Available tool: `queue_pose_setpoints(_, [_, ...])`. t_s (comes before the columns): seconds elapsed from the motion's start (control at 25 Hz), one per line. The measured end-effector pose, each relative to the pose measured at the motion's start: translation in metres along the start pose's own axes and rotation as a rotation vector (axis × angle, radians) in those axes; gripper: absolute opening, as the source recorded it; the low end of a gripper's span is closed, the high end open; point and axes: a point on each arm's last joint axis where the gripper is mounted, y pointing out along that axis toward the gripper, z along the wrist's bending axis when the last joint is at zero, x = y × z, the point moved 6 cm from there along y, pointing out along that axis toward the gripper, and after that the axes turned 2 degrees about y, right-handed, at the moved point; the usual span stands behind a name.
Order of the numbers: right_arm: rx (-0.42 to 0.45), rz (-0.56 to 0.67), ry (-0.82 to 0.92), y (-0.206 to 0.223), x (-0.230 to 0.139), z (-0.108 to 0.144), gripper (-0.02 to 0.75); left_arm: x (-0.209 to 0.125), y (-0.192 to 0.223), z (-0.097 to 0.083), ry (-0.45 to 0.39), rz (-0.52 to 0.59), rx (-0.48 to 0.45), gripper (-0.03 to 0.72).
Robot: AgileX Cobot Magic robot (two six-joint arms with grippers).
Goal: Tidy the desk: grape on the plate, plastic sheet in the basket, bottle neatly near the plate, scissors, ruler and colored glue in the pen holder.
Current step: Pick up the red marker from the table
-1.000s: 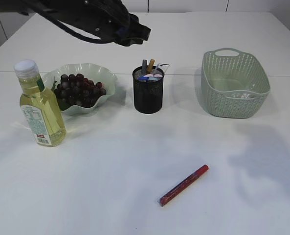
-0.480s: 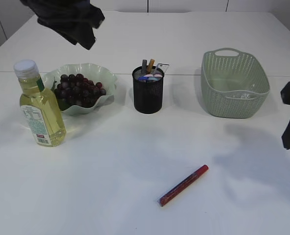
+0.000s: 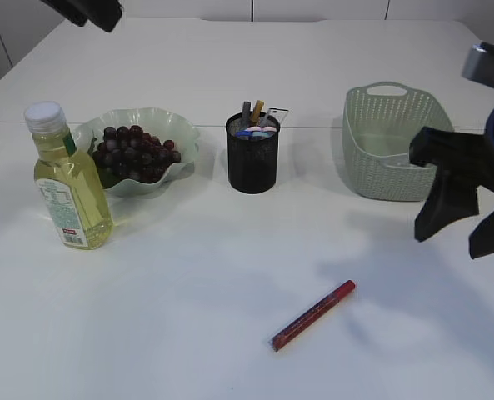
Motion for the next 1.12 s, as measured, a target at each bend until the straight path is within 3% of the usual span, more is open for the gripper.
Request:
queue_pose_setpoints(0.16, [0.014,-0.044,0.066,0.003,0.003,0.010,0.422,-0.022,-0.026,0.000,-0.003,-0.013,-0.006,0.240])
queue_pose_setpoints(0.36, [-0.052,0.003,0.155,0.033,-0.004,0.023,0.422,-0.057,-0.042,0.000,-0.003,0.015,-0.005,0.240])
queue_pose_setpoints(0.68, [-0.116,0.086,0.361,0.090,-0.009,0.038,0.422,-0.066,-0.082,-0.008,0.020,-0.077,-0.024,0.240])
queue_pose_setpoints(0.92, [-0.051,0.033,0.456,0.099,0.002,0.048,0.422,-0.075,-0.105,-0.014,0.040,-0.131,-0.041,0.240])
queue_pose_setpoints(1.12, [-0.027,0.027,0.478,0.099,0.004,0.051,0.422,-0.098,-0.106,-0.013,0.041,-0.110,-0.041,0.240])
